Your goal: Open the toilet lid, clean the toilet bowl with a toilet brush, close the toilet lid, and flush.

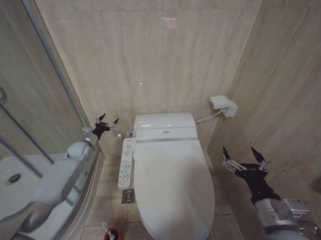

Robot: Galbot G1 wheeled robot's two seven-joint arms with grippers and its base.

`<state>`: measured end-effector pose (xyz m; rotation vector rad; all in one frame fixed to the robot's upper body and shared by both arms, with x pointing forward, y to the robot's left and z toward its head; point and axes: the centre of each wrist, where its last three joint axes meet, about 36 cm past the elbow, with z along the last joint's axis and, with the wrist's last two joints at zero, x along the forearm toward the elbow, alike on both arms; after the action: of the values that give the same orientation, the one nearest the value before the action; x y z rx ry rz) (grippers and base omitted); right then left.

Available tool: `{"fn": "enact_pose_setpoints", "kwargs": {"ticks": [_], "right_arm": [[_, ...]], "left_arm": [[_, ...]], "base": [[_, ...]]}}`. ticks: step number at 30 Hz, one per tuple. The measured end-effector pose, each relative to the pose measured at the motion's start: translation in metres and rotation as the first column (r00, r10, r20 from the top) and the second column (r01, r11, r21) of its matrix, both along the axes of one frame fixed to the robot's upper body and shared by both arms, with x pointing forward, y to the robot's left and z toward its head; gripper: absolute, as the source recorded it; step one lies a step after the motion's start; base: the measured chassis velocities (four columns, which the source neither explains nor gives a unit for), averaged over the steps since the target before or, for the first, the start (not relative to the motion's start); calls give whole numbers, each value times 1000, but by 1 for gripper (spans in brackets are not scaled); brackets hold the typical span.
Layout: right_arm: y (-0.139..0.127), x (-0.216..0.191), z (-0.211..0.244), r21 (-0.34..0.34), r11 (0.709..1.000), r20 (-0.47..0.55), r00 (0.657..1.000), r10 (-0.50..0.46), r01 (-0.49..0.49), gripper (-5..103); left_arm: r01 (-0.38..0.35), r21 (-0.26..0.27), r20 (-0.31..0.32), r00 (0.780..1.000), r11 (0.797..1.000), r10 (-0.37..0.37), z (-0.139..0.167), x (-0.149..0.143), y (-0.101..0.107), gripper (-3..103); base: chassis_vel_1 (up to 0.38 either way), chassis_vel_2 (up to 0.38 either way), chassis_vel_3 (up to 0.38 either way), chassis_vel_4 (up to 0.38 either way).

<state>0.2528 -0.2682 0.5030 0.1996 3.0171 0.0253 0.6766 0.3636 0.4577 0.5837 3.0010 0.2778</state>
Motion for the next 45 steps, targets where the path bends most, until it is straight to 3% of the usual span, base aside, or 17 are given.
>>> {"fn": "enact_pose_setpoints", "kwargs": {"ticks": [11,12,19,20,25,26,33,34,45], "right_arm": [[0,0,0,0,1000,0,1000,0,0,100],[0,0,0,0,1000,0,1000,0,0,100],[0,0,0,0,1000,0,1000,0,0,100],[0,0,0,0,1000,0,1000,0,0,100],[0,0,0,0,1000,0,1000,0,0,100],[0,0,0,0,1000,0,1000,0,0,100],[0,0,0,0,1000,0,1000,0,0,100],[0,0,0,0,1000,0,1000,0,0,100],[0,0,0,0,1000,0,1000,0,0,100]], "left_arm": [[122,69,-59,991,990,-118,-9,23,-11,88],[142,88,-68,988,986,-136,-16,25,-9,65],[193,122,-84,979,974,-183,-39,25,-7,65],[204,125,-82,977,971,-195,-42,25,-7,38],[250,141,-83,967,958,-241,-59,19,-12,38],[255,142,-82,966,956,-246,-61,17,-14,11],[267,141,-80,963,953,-258,-66,10,-14,11],[262,141,-77,964,955,-254,-65,10,-13,0],[262,134,-74,964,956,-254,-63,5,-3,0]], "base": [[0,0,0,0],[0,0,0,0],[0,0,0,0],[0,0,0,0],[0,0,0,0],[0,0,0,0],[0,0,0,0],[0,0,0,0],[-15,10,12,-15]]}}
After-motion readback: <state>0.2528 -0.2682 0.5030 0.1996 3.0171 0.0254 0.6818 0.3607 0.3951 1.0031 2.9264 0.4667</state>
